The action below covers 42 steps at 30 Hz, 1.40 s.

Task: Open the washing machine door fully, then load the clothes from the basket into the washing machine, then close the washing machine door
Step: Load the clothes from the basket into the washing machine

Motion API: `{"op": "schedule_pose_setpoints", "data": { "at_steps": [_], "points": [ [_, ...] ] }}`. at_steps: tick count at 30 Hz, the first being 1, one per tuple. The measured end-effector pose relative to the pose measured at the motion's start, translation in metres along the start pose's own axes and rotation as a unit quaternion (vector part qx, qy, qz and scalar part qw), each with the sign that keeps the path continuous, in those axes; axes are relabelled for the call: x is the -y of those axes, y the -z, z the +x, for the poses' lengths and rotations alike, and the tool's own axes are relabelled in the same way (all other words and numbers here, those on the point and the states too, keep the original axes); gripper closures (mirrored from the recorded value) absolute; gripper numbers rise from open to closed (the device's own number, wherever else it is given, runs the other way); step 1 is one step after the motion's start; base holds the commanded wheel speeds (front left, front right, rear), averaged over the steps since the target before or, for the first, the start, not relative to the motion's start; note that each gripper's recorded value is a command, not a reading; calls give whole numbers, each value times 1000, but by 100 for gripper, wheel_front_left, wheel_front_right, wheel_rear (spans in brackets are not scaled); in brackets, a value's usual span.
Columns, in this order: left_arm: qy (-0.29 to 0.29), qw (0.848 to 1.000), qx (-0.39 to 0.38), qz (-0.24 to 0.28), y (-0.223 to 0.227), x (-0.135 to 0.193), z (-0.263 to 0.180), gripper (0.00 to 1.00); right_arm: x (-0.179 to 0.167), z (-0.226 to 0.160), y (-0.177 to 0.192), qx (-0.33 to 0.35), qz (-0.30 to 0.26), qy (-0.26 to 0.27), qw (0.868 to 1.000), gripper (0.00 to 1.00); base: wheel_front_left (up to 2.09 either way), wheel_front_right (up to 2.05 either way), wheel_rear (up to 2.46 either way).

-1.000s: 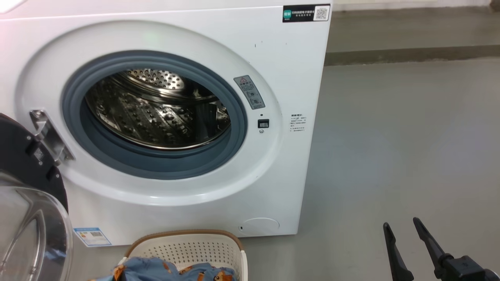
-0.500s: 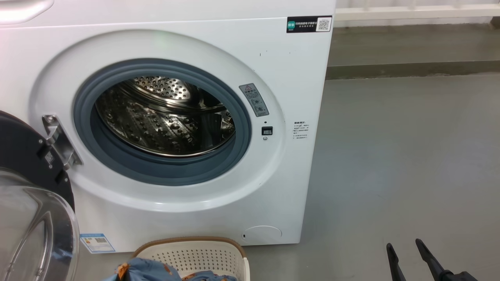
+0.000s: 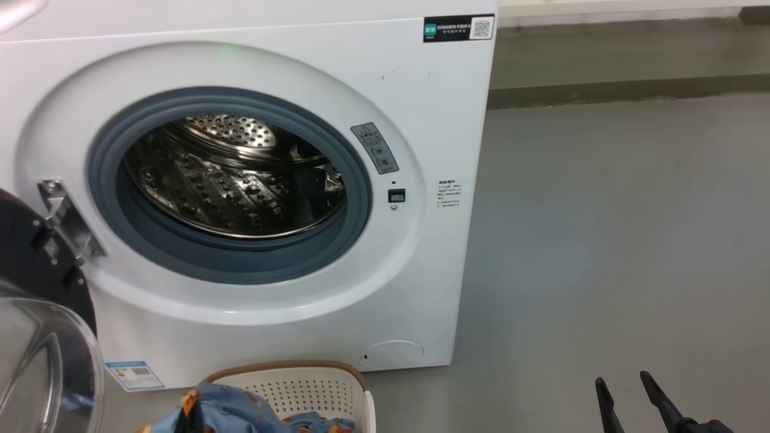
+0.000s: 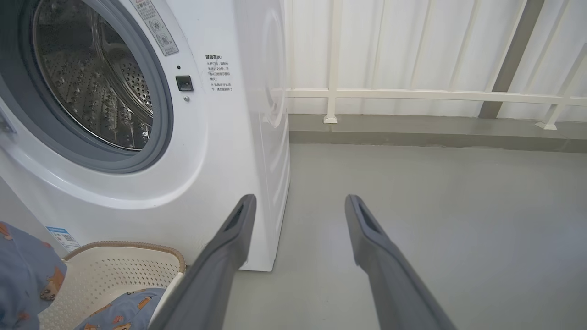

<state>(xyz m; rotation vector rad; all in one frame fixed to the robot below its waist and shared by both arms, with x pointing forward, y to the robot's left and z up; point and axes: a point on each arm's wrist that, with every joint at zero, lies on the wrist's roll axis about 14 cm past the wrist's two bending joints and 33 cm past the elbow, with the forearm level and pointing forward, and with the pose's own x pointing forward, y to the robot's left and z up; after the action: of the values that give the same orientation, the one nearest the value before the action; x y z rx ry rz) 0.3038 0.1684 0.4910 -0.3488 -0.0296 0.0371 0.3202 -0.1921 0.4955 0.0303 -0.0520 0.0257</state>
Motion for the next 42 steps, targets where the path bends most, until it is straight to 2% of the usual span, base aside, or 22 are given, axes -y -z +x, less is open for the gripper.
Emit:
{"op": "schedule_pose_setpoints", "data": {
  "at_steps": [13,26,31,42],
  "points": [
    [50,998,38,17,-25,34,71,100,8,7,4,-7,9,18,1000,0,0,0,0],
    [68,990,117,50,-74,55,186,100,25,31,10,-15,18,45,999,0,0,0,0],
    [51,992,97,61,-56,48,221,100,30,41,15,-23,16,52,998,0,0,0,0],
    [23,995,12,95,13,23,285,100,43,52,37,-56,7,69,996,0,0,0,0]
  ]
}}
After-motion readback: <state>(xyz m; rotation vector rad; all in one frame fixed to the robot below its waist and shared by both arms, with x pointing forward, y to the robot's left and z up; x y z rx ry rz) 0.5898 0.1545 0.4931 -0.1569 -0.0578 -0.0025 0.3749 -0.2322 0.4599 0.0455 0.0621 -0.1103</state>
